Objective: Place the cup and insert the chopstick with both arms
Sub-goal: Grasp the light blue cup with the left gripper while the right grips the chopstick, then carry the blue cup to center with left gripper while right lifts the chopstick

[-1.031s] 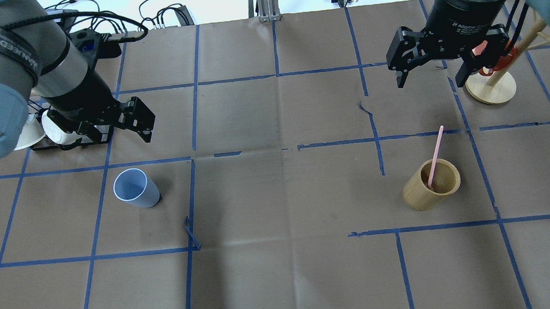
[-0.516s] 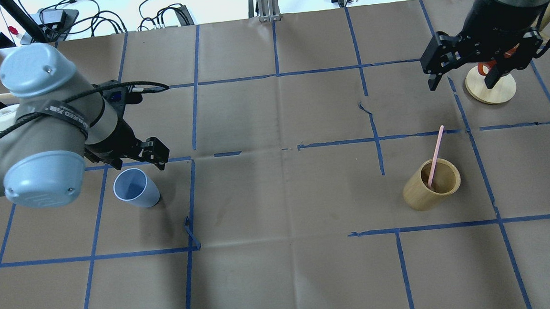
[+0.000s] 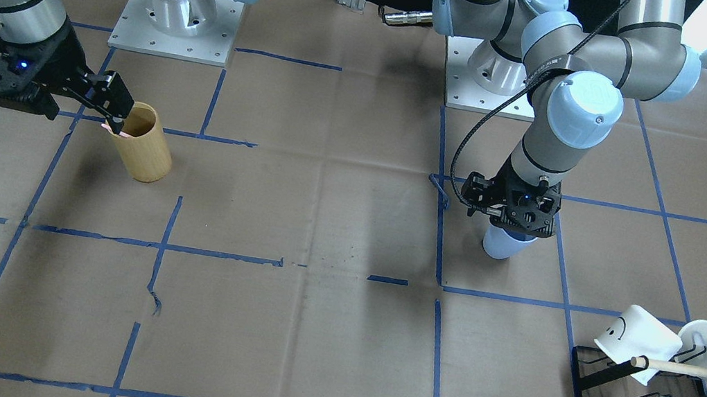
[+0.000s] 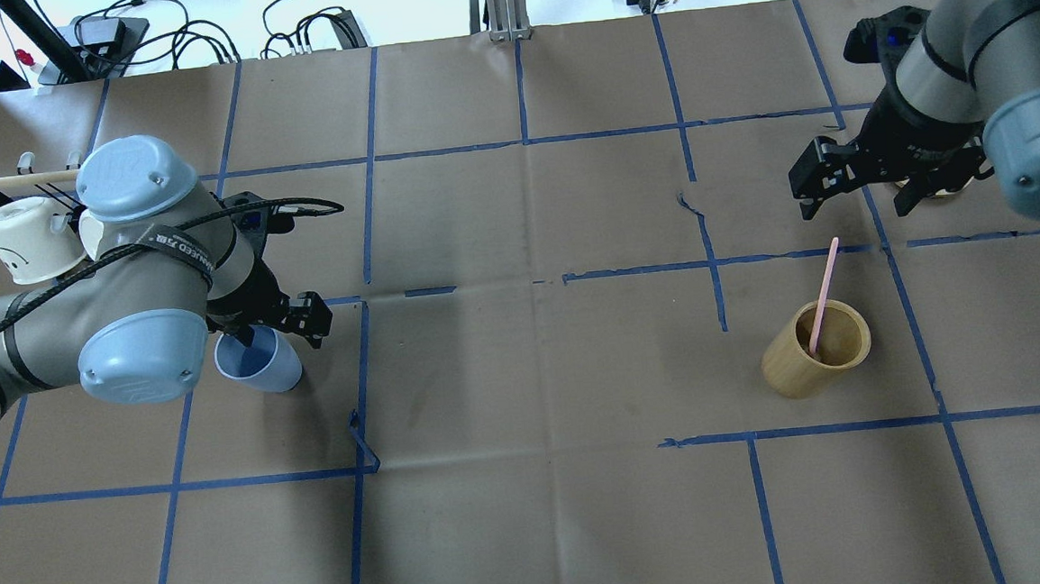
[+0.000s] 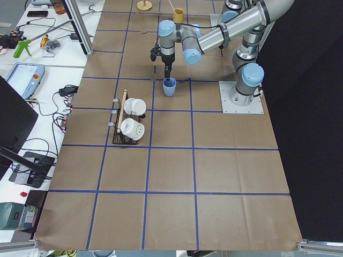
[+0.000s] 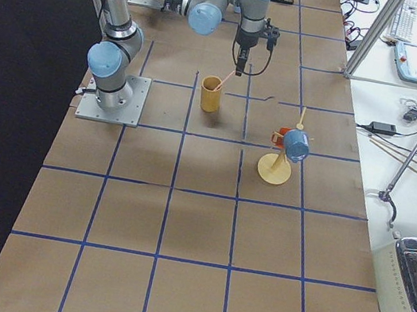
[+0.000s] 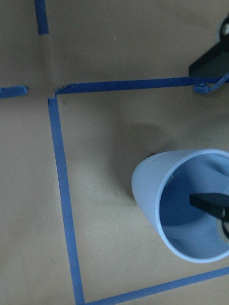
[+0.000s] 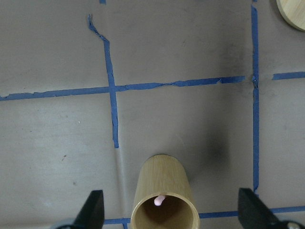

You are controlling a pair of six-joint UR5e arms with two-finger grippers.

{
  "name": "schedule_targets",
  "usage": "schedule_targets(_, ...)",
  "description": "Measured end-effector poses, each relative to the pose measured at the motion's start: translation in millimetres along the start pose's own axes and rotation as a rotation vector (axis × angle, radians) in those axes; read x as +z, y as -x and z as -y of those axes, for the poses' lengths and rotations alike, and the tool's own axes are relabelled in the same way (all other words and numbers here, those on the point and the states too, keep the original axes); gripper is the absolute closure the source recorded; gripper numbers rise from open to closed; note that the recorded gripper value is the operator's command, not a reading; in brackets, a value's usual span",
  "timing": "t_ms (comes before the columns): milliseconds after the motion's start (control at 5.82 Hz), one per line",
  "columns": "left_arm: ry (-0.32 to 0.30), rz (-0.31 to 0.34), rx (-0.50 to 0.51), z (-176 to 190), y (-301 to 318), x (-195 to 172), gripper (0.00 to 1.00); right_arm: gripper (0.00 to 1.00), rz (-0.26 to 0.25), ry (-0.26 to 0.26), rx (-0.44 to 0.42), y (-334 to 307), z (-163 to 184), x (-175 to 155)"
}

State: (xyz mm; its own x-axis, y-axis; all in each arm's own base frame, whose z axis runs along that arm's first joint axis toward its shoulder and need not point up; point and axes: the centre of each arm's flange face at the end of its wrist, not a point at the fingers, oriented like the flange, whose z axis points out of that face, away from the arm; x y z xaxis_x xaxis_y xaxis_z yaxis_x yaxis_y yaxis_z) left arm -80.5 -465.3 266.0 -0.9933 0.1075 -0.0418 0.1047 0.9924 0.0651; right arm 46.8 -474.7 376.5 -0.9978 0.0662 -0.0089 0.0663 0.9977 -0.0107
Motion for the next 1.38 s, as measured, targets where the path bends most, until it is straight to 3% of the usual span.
schedule_targets(172, 0.013, 0.012, -0.019, 0, 1, 4, 0.83, 0.02, -0.002, 0.008, -0.002, 1, -9, 20)
schedule_targets(516, 0.039, 0.04, -0.036, 2, 4, 11, 0.95, 0.72, -0.009, 0.027, -0.009, 0, -16, 30)
schedule_targets(688, 0.042, 0.043, -0.045, 2, 3, 9, 0.96, 0.91, -0.009, 0.038, -0.01, 0, -18, 31)
schedule_targets(1031, 0.026, 0.033, -0.115, 10, -17, -19, 0.96, 0.92, -0.006, 0.046, -0.011, 1, -19, 30)
schedule_targets(1375, -0.031, -0.001, -0.256, 31, -101, -59, 0.96, 0.92, -0.008, 0.025, -0.012, 1, -12, 10)
